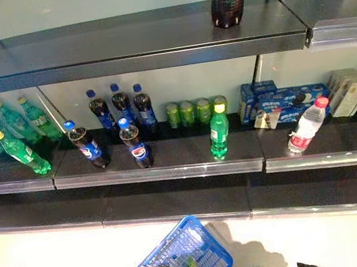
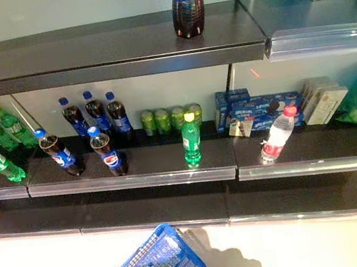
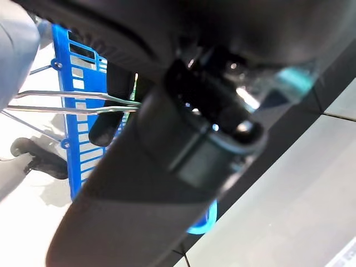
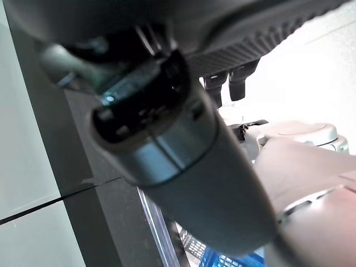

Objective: Pick up the drink and place into the basket.

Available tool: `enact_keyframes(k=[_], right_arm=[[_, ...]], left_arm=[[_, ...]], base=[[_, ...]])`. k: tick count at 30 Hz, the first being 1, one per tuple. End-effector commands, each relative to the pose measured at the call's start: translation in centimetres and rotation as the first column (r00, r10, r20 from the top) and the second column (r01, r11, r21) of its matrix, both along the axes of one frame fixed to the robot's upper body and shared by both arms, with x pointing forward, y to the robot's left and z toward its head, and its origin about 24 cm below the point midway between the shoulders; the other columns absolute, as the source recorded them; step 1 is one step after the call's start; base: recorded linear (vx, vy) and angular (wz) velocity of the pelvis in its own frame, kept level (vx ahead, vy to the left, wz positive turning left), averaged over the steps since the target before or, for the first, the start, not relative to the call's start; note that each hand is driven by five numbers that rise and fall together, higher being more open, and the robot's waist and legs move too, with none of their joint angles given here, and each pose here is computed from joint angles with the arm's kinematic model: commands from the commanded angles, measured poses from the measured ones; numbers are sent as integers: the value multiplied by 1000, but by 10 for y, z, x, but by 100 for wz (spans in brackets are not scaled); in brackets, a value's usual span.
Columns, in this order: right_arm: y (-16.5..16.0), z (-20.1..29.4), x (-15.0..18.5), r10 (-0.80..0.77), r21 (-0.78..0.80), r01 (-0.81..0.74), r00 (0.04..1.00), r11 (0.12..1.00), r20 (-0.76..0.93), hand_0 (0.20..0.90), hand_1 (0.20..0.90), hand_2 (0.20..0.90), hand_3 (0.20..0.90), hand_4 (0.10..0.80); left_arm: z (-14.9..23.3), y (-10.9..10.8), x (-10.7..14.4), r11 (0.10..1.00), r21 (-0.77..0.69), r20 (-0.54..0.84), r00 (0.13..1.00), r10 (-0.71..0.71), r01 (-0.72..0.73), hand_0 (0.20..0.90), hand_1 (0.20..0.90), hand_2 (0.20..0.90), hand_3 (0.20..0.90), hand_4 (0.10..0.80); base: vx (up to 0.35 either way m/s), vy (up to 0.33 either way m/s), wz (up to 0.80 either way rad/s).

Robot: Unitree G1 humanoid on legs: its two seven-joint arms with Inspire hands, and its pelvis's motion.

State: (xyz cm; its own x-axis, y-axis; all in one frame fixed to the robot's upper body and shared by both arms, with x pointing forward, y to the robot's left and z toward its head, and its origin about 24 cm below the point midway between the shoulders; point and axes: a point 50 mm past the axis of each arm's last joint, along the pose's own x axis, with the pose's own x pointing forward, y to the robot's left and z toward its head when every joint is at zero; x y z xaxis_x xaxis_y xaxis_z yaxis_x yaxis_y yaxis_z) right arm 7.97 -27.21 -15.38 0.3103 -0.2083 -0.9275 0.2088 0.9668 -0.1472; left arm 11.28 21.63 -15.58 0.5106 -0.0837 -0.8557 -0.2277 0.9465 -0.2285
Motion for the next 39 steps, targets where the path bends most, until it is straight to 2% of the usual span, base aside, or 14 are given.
enact_keyframes(k=[1, 7, 13, 18, 23, 25, 26, 30, 33, 39], right_arm=[[-13, 7, 13, 7, -36, -7, 1000, 999, 7, 900, 900, 900, 900, 800], [-16, 14, 38, 31, -52, -28, 998, 998, 56, 900, 900, 900, 900, 800], [-23, 32, 78, 54, -71, -41, 979, 997, 196, 900, 900, 900, 900, 800], [-27, 36, 81, 57, -75, -41, 972, 996, 227, 900, 900, 900, 900, 800], [-25, 62, 125, 74, -83, -39, 877, 996, 474, 900, 900, 900, 900, 800], [-24, 66, 131, 77, -82, -41, 862, 996, 502, 900, 900, 900, 900, 800], [-19, 82, 151, 87, -70, -56, 794, 996, 602, 900, 900, 900, 900, 800], [1, 118, 188, 159, -93, -139, 614, 986, 773, 900, 900, 900, 900, 800], [31, 162, 215, 269, -181, -242, 410, 953, 871, 900, 900, 900, 900, 800], [76, 237, 228, 414, -377, -342, 40, 861, 909, 900, 900, 900, 900, 800]], left_arm=[[22, 44, 27, 990, 135, 125, 991, -51, 34, 300, 300, 300, 200, 100], [28, 36, 49, 992, 124, 186, 982, -36, 13, 300, 300, 300, 200, 100], [45, 33, 84, 993, 120, 286, 958, -38, 4, 300, 300, 300, 200, 100], [48, 35, 88, 993, 118, 302, 953, -38, 2, 300, 300, 300, 200, 100], [57, 37, 100, 990, 137, 343, 937, -61, 14, 300, 300, 300, 200, 100], [58, 37, 101, 990, 139, 348, 936, -62, 14, 300, 300, 300, 200, 100], [60, 38, 104, 990, 141, 359, 932, -55, 4, 300, 300, 300, 200, 100], [62, 35, 105, 989, 148, 367, 928, -67, 13, 300, 300, 300, 200, 100], [62, 34, 104, 990, 143, 379, 924, -54, -1, 300, 300, 300, 200, 100], [66, 34, 105, 991, 128, 410, 912, -33, -22, 300, 300, 300, 200, 100]], base=[[-43, 6, 0], [-157, 14, 3], [-264, -39, 0], [-123, -37, 0], [-159, -50, 10], [-71, -10, -5], [-70, -18, -10], [-32, -14, 1], [-10, -2, 4], [-9, 6, 2]])
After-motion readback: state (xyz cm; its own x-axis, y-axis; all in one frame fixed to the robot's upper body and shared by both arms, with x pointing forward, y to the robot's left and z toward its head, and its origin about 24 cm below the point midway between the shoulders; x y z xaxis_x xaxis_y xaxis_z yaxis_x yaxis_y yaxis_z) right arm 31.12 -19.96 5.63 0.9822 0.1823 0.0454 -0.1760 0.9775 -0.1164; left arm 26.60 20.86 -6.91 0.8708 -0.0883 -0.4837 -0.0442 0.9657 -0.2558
